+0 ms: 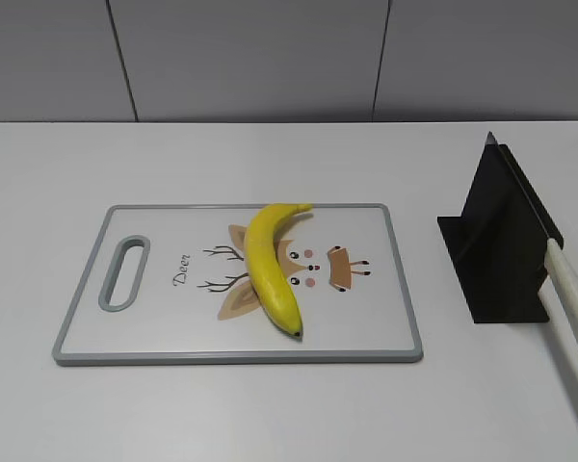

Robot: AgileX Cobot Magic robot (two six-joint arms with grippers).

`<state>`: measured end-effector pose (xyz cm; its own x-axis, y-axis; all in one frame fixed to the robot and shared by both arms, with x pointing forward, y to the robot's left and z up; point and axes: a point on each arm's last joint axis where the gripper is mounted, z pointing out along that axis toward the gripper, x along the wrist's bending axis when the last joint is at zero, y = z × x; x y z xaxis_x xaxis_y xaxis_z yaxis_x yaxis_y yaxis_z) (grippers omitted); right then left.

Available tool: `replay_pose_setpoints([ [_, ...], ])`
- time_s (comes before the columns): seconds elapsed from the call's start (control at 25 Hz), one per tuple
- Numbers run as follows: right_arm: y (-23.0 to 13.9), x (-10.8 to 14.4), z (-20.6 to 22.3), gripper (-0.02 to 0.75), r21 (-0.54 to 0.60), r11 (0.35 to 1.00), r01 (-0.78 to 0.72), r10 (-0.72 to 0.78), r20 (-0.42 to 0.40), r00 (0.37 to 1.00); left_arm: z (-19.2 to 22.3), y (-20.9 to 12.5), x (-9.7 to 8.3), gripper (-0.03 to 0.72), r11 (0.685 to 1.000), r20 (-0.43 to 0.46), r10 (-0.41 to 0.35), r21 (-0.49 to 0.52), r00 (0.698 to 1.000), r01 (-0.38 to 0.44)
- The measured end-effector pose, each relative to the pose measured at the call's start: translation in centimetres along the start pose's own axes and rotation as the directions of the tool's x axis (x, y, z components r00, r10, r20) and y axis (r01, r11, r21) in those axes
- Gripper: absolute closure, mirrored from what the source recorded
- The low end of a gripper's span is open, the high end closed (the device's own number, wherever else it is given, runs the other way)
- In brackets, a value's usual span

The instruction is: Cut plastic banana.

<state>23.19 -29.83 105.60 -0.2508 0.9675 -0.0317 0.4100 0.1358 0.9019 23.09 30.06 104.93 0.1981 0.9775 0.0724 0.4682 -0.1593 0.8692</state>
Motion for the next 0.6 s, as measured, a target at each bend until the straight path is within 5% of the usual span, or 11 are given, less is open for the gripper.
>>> replay_pose_setpoints([
  [0.36,-0.02,0.02,0.02,0.218,0.001,1.000,-0.005,0.005,0.001,1.000,0.14,-0.03,-0.01,0.099,1.000,0.000,-0.001,-0.003,1.000,0.001],
  [0.6,0.01,0.08,0.06,0.218,0.001,0.999,-0.054,0.053,0.102,0.993,0.14,-0.01,0.00,0.099,1.000,0.000,-0.002,-0.005,1.000,0.002],
])
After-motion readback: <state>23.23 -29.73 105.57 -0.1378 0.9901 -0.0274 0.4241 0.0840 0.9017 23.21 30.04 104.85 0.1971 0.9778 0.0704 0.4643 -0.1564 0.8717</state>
